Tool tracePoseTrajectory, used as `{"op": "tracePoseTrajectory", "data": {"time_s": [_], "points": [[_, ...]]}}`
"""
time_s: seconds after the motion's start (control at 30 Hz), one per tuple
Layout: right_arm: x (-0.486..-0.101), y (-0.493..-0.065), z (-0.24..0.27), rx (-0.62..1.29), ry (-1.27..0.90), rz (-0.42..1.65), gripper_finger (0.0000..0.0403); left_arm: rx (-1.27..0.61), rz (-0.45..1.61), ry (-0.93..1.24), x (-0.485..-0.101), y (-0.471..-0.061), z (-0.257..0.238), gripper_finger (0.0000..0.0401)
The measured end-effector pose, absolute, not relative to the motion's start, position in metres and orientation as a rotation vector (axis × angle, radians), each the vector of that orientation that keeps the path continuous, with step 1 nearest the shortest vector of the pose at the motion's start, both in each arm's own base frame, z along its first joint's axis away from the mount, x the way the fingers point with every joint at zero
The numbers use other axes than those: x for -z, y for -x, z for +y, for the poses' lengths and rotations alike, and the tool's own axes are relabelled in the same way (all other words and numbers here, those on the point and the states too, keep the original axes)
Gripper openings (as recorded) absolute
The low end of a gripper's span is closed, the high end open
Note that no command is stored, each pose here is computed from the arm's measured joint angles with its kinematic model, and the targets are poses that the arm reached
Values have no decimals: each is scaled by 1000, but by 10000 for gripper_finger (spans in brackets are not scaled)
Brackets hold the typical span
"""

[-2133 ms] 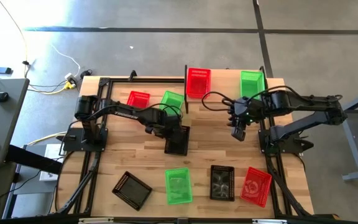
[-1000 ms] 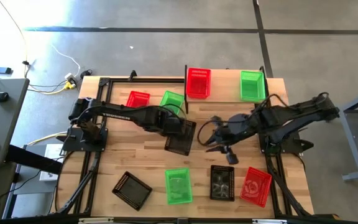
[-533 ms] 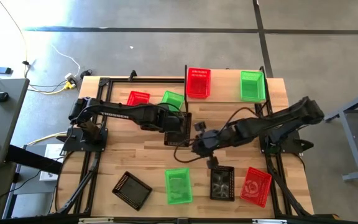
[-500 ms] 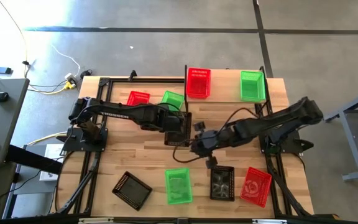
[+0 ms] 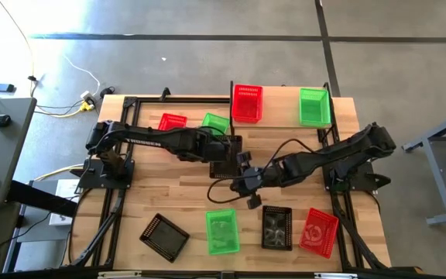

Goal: Stack baskets on shelf by color
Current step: Put the top black basket on the shelf

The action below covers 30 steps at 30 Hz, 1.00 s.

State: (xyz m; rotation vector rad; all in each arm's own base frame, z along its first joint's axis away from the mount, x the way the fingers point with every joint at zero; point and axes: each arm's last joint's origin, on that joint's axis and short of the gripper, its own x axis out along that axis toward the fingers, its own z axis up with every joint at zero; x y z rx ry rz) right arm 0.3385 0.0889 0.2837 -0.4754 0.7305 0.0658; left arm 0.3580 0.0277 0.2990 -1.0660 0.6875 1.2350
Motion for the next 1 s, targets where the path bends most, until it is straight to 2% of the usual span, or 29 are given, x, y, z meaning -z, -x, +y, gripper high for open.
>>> {"op": "tracePoseTrajectory", "data": {"time_s": [0.17,0.73,0.87,1.0], "points": [[-282,-339,87,-99,418,746,99,-1223,669,1075,-299,-360,28,3],[-274,-331,72,16,348,885,95,-1102,619,1113,-303,-372,32,3],[-272,-330,65,52,304,923,73,-1073,609,1103,-304,-375,33,3],[-271,-329,61,59,282,947,19,-1063,614,1090,-305,-375,36,3]]}}
